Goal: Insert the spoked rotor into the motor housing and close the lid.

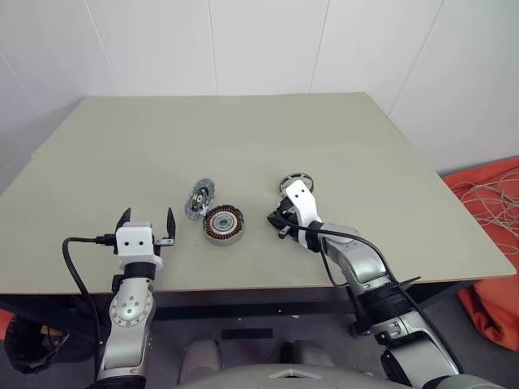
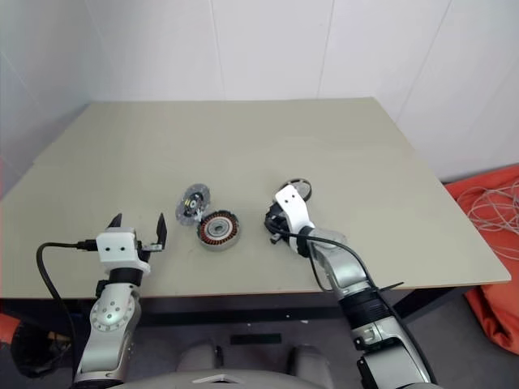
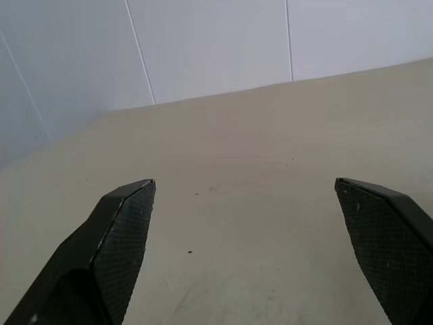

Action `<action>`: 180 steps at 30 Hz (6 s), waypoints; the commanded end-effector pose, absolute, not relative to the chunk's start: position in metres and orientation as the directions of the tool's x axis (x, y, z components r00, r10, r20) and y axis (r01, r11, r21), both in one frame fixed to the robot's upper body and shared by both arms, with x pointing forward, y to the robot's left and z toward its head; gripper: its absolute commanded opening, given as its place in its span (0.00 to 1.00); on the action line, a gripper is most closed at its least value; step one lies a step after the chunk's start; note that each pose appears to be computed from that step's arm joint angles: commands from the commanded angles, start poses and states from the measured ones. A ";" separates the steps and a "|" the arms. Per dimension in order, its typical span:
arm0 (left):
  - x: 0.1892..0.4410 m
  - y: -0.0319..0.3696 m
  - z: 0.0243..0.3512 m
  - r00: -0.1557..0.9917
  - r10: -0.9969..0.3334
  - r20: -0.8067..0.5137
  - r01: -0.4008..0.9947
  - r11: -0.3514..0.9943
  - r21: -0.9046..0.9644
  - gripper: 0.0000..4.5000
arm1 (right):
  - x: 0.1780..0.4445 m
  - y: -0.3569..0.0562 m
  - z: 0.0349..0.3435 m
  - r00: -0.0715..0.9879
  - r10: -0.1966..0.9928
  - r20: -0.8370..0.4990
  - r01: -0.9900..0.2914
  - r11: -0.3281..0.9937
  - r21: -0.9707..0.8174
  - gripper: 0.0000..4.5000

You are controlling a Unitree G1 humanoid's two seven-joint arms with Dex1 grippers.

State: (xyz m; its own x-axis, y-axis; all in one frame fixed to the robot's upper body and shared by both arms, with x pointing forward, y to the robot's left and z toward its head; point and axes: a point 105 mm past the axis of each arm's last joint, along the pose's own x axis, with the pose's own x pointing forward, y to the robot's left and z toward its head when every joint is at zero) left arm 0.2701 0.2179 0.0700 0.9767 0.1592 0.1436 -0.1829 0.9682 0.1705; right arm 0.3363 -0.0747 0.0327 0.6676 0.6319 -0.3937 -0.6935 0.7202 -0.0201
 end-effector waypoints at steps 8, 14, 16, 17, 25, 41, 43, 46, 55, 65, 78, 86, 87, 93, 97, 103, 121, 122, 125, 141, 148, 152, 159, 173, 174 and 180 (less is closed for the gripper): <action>0.272 0.216 0.085 0.968 0.148 0.201 -0.183 0.968 0.170 1.00 | 0.326 -0.060 0.083 0.623 0.740 -0.254 -0.771 0.636 -0.036 0.13; 0.272 0.214 0.084 0.969 0.145 0.198 -0.179 0.970 0.166 1.00 | 0.325 -0.039 0.109 0.577 0.789 -0.213 -0.812 0.583 -0.039 0.13; 0.272 0.214 0.084 0.970 0.143 0.197 -0.177 0.970 0.167 1.00 | 0.327 -0.028 0.115 0.562 0.800 -0.209 -0.823 0.566 -0.048 0.13; 0.272 0.214 0.084 0.970 0.142 0.197 -0.176 0.970 0.167 1.00 | 0.328 -0.023 0.117 0.553 0.807 -0.206 -0.829 0.557 -0.044 0.13; 0.272 0.211 0.083 0.971 0.139 0.195 -0.173 0.971 0.165 1.00 | 0.323 0.003 0.105 0.475 0.841 -0.258 -0.876 0.480 -0.049 0.13; 0.272 0.213 0.082 0.970 0.148 0.193 -0.180 0.970 0.163 1.00 | 0.317 0.032 0.078 0.368 0.872 -0.322 -0.928 0.365 -0.072 0.13; 0.271 0.213 0.082 0.970 0.150 0.194 -0.183 0.970 0.163 1.00 | 0.317 0.035 0.077 0.360 0.876 -0.322 -0.932 0.356 -0.074 0.13; 0.270 0.214 0.082 0.969 0.154 0.194 -0.187 0.969 0.163 1.00 | 0.320 0.038 0.077 0.361 0.876 -0.320 -0.931 0.358 -0.071 0.13; 0.268 0.216 0.082 0.966 0.170 0.196 -0.202 0.966 0.160 1.00 | 0.326 0.036 0.072 0.368 0.869 -0.331 -0.928 0.366 -0.071 0.13; 0.268 0.215 0.082 0.967 0.168 0.193 -0.199 0.967 0.157 1.00 | 0.330 0.033 0.071 0.383 0.861 -0.335 -0.921 0.381 -0.075 0.13; 0.268 0.215 0.080 0.968 0.168 0.187 -0.198 0.968 0.156 1.00 | 0.327 0.035 0.084 0.363 0.884 -0.295 -0.930 0.361 -0.065 0.65; 0.267 0.216 0.078 0.969 0.167 0.180 -0.196 0.968 0.156 1.00 | 0.332 0.025 0.119 0.401 0.895 -0.196 -0.915 0.401 -0.037 0.31; 0.267 0.216 0.078 0.970 0.167 0.179 -0.195 0.968 0.156 1.00 | 0.332 0.025 0.121 0.401 0.895 -0.195 -0.915 0.402 -0.039 0.22; 0.268 0.215 0.077 0.971 0.163 0.176 -0.191 0.969 0.154 1.00 | 0.330 0.025 0.114 0.415 0.868 -0.272 -0.909 0.405 -0.094 0.01; 0.267 0.215 0.076 0.971 0.165 0.174 -0.193 0.969 0.154 1.00 | 0.323 0.031 0.108 0.389 0.865 -0.316 -0.921 0.377 -0.101 0.01; 0.267 0.215 0.076 0.971 0.168 0.172 -0.195 0.969 0.154 1.00 | 0.321 0.034 0.100 0.374 0.860 -0.348 -0.926 0.363 -0.098 0.01; 0.264 0.214 0.074 0.971 0.172 0.168 -0.198 0.968 0.154 1.00 | 0.327 0.047 0.073 0.366 0.845 -0.389 -0.926 0.370 -0.068 0.01; 0.264 0.214 0.074 0.971 0.171 0.167 -0.197 0.968 0.153 1.00 | 0.328 0.048 0.073 0.369 0.845 -0.388 -0.926 0.372 -0.069 0.01; 0.264 0.213 0.074 0.972 0.168 0.166 -0.194 0.969 0.153 1.00 | 0.330 0.050 0.073 0.373 0.843 -0.387 -0.924 0.377 -0.069 0.01; 0.262 0.213 0.073 0.972 0.171 0.163 -0.196 0.969 0.151 1.00 | 0.342 0.039 0.094 0.419 0.856 -0.303 -0.904 0.424 -0.053 0.01; 0.264 0.213 0.073 0.973 0.167 0.162 -0.191 0.970 0.149 1.00 | 0.351 0.017 0.105 0.483 0.832 -0.273 -0.871 0.488 -0.056 0.01; 0.265 0.213 0.073 0.973 0.161 0.163 -0.186 0.971 0.150 1.00 | 0.356 0.009 0.105 0.524 0.808 -0.267 -0.845 0.533 -0.046 0.01; 0.263 0.216 0.071 0.972 0.175 0.158 -0.199 0.969 0.149 1.00 | 0.379 -0.042 0.141 0.677 0.723 -0.135 -0.729 0.684 0.009 0.01; 0.268 0.214 0.070 0.977 0.153 0.151 -0.175 0.973 0.149 1.00 | 0.408 -0.169 0.147 0.900 0.401 -0.169 -0.411 0.911 -0.026 0.60; 0.268 0.214 0.070 0.977 0.152 0.151 -0.174 0.973 0.148 1.00 | 0.407 -0.171 0.143 0.897 0.401 -0.185 -0.408 0.913 -0.003 0.68; 0.269 0.214 0.069 0.977 0.150 0.151 -0.172 0.974 0.148 1.00 | 0.401 -0.172 0.126 0.874 0.415 -0.254 -0.394 0.910 0.132 0.99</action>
